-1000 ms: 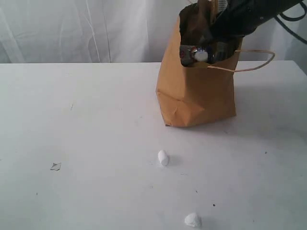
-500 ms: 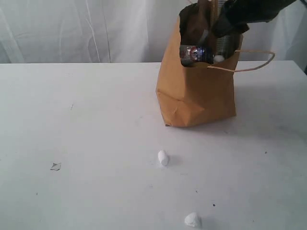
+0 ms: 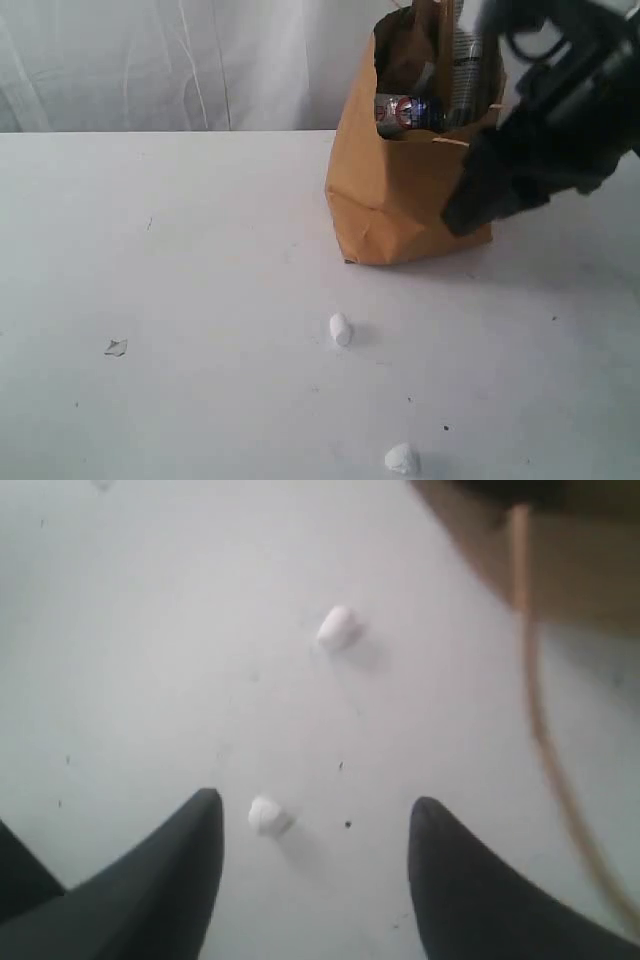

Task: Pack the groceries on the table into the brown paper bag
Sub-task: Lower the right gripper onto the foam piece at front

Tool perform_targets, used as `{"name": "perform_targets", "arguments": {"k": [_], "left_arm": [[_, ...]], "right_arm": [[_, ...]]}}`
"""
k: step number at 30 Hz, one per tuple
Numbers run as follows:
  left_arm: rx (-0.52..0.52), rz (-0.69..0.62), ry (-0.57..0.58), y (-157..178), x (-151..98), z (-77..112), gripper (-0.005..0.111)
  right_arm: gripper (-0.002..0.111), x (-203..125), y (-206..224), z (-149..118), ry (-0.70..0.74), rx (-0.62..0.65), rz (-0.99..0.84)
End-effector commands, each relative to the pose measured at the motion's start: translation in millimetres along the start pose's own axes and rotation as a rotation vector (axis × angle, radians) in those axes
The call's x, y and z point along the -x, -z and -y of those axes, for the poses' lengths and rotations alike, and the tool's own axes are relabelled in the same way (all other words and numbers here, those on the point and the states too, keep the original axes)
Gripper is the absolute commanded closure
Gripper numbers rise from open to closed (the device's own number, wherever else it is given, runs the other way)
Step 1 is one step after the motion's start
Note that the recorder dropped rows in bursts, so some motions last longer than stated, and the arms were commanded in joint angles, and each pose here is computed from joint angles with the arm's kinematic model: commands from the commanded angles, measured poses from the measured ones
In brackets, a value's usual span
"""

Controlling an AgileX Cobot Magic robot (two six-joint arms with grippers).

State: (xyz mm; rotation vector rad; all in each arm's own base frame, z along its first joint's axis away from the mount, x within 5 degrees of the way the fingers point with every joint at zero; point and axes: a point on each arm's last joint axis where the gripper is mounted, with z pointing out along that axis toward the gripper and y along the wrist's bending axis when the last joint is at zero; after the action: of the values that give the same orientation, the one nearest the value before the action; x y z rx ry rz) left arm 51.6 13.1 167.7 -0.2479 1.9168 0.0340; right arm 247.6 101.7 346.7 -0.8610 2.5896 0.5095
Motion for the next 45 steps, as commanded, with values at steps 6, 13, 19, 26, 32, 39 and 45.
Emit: {"name": "perform_targets", "arguments": {"k": [6,13,19,26,32,39,45], "left_arm": [[0.001,-0.006,-0.005,-0.6,-1.1,-0.2,0.107],[0.001,-0.006,-0.005,-0.6,-1.1,-0.2,0.107],[0.001,-0.006,-0.005,-0.6,-1.1,-0.2,0.107],[0.001,-0.006,-0.005,-0.6,-1.1,-0.2,0.107],[0.001,-0.006,-0.005,-0.6,-1.1,-0.2,0.107],[0.001,-0.006,-0.005,-0.6,-1.1,-0.2,0.107],[0.001,-0.006,-0.005,-0.6,-1.1,-0.2,0.107]], "right_arm": [[0.056,-27.6,-66.0,-12.1,0.093,0.078,-0.162],[0.056,-33.6,-99.7,-10.3,0.193,0.073,-0.168],[0.054,-49.6,-134.0,-11.6,0.346,0.115,-0.267],[0.051,-52.5,-157.3,-25.6,0.477,0.111,-0.257],[0.051,-57.3,-173.0,-36.1,0.538,0.136,-0.313],[0.051,-73.6,-196.7,-37.8,0.6,0.14,-0.399],[0.056,-77.0,-201.7,-41.5,0.668,0.111,-0.401]]}}
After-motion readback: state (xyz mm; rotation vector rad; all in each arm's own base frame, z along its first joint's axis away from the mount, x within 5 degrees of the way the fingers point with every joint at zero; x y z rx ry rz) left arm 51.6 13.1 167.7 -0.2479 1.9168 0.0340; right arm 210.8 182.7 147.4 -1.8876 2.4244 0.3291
